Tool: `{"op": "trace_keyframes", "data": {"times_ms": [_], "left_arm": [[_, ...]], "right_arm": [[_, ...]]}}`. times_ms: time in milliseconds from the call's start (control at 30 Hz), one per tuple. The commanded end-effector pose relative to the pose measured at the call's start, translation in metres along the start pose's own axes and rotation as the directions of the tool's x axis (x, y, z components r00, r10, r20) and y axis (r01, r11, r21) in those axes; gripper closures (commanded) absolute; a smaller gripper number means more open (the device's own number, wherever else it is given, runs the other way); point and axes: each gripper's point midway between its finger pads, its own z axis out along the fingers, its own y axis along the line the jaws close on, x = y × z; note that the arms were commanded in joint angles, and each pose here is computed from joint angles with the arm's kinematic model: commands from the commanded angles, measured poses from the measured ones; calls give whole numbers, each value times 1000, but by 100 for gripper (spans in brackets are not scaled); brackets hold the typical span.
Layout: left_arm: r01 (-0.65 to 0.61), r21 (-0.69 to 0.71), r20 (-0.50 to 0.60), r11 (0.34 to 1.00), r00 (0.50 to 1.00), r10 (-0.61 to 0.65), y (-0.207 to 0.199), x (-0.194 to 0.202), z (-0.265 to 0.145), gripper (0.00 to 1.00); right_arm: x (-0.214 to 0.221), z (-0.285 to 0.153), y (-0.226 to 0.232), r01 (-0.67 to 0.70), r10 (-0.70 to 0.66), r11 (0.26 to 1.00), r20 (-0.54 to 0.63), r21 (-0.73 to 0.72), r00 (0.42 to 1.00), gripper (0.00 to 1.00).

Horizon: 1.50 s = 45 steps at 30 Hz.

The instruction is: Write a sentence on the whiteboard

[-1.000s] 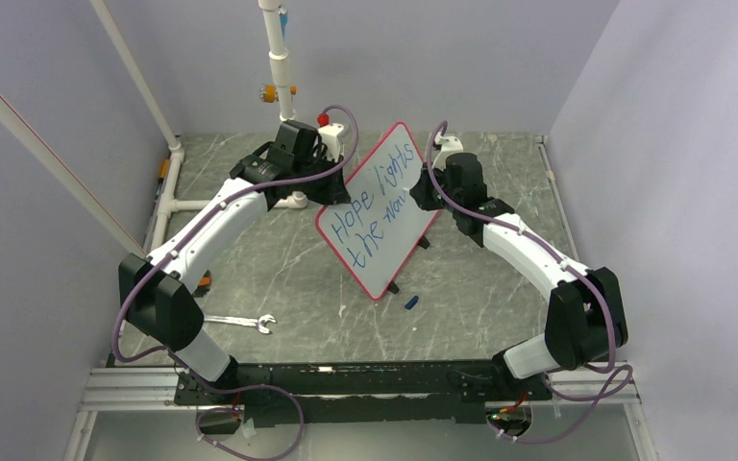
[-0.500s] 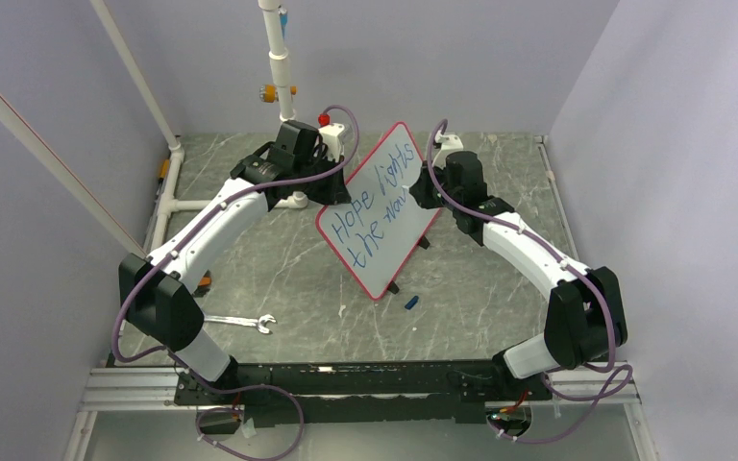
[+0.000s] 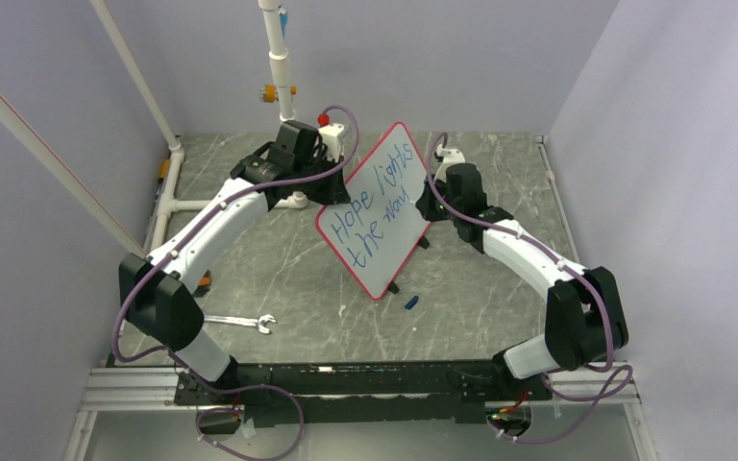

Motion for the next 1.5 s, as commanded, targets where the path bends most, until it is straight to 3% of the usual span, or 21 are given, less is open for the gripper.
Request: {"op": "trace_keyframes", "data": {"times_ms": [0,567,1033,1467], "left_arm": [[-231,-273,-230,934,958,170,73,50,6,100],[-233,-279,-234,931,957,169,74,51,6,100],[-239,-284,-233,929,957,175,75,51,4,100],[-241,-279,-217,930,959,183,72,49,0,100]], "right_arm": [[6,-4,9,-6,6,999,5,-42,1000,100],[34,-11,10,-35,32,997,-46,-66,998,100],[10,-21,35,-28,27,983,-12,-182,1000,100],[-19,-51,34,-21,29,989,53,-145,998,100]]}}
